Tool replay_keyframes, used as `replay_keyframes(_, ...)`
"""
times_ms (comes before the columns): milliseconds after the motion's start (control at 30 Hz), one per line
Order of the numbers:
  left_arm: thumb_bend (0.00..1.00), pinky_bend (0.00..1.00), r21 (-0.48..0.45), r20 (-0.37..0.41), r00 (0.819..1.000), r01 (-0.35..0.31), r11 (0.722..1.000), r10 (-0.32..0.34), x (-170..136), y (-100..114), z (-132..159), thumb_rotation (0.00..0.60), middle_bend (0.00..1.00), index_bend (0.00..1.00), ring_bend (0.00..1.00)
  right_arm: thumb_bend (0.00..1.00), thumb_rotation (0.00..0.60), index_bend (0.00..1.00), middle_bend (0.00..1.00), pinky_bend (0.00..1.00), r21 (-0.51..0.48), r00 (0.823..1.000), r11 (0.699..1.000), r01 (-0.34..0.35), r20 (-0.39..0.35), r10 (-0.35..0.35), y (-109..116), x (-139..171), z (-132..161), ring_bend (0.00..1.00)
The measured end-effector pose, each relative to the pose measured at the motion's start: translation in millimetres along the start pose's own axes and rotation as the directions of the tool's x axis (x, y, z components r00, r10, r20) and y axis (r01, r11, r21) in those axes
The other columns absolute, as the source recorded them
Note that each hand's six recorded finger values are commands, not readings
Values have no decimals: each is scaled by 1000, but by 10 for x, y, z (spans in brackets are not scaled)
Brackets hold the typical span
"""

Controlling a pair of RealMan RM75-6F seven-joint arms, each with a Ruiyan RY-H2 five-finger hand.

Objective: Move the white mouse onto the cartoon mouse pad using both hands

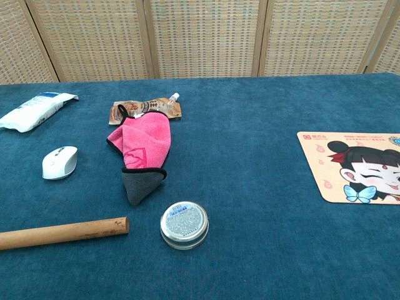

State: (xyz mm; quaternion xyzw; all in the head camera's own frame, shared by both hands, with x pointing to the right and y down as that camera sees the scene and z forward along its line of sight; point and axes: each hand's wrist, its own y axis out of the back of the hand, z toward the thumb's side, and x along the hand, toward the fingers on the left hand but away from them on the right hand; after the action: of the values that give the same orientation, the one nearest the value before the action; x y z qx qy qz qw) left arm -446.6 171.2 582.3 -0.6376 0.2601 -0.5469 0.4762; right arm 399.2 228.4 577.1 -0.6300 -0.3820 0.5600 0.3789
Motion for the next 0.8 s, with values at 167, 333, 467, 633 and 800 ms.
replay_keyframes(167, 75, 0, 107, 77, 995, 47, 993, -55, 271, 12, -73, 600, 0, 0, 0, 0, 600, 0, 0, 0, 8, 1000, 1000, -9, 11, 9, -41, -23, -21, 0)
replay_keyframes(333, 86, 0, 236, 143, 982, 89, 968, -125, 541, -20, -126, 600, 0, 9, 0, 0, 600, 0, 0, 0, 14, 1000, 1000, -14, 17, 13, -63, -39, -33, 0)
replay_keyframes(467, 94, 0, 325, 177, 970, 104, 940, -169, 713, -83, -101, 600, 0, 22, 0, 0, 600, 0, 0, 0, 15, 1000, 1000, -15, 25, 14, -72, -54, -51, 0)
replay_keyframes(633, 101, 0, 394, 208, 955, 115, 912, -210, 911, -187, 4, 600, 0, 37, 0, 0, 600, 0, 0, 0, 12, 999, 1000, -14, 36, 14, -72, -66, -84, 0)
replay_keyframes(800, 107, 0, 434, 226, 943, 126, 892, -244, 1058, -296, 117, 600, 0, 44, 0, 0, 600, 0, 0, 0, 4, 999, 1000, -10, 44, 10, -59, -70, -112, 0)
